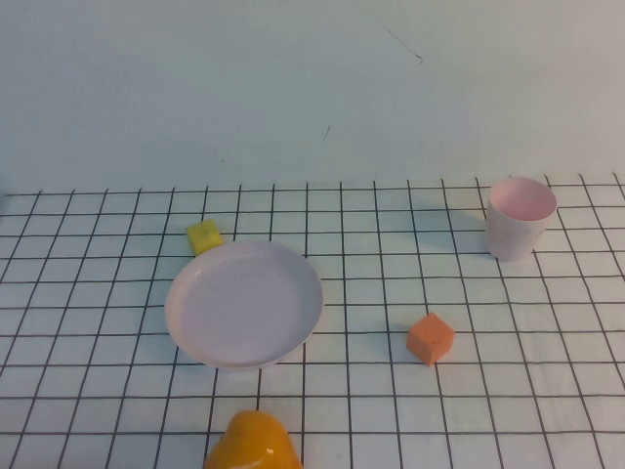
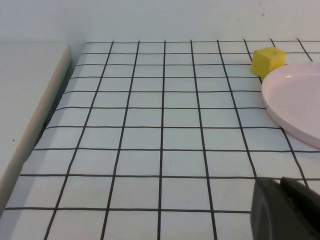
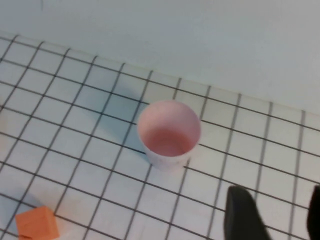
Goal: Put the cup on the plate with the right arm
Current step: Pick up the cup from the table
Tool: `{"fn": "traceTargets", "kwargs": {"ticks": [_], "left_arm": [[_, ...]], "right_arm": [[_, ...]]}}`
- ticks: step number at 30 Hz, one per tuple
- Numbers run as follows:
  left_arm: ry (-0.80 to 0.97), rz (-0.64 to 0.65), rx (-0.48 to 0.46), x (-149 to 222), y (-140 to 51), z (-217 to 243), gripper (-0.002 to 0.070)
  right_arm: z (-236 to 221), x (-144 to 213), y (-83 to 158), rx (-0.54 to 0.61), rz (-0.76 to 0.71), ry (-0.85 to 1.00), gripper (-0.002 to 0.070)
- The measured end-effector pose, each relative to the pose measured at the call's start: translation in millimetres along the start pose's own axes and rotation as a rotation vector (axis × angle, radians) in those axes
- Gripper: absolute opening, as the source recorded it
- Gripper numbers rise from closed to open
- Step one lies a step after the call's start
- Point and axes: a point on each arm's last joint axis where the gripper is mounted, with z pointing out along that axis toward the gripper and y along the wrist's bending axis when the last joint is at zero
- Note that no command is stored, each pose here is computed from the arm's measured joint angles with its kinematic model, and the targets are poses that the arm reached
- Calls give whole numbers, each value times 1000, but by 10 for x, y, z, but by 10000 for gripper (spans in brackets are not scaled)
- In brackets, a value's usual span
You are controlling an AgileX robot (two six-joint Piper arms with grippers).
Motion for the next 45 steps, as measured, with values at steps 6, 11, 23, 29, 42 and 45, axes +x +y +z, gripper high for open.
{"fn": "traceTargets", "kwargs": {"ticks": [6, 11, 23, 29, 42, 45], "left_arm": [[0, 0, 0, 0, 0, 0, -3], [0, 0, 0, 0, 0, 0, -3], [0, 0, 0, 0, 0, 0, -3], [0, 0, 0, 0, 0, 0, -3], [0, 0, 0, 0, 0, 0, -3], [0, 0, 0, 0, 0, 0, -3]], "right_arm": [[493, -186, 51, -150, -79, 74, 373], [975, -219, 69, -201, -116, 139, 382], [1890, -131, -89, -217, -144, 258, 385], [2256, -35, -188, -196, -181, 308, 386], [2636, 149, -225, -219, -157, 360, 316], [2646, 157, -200, -246, -137, 358, 132]]}}
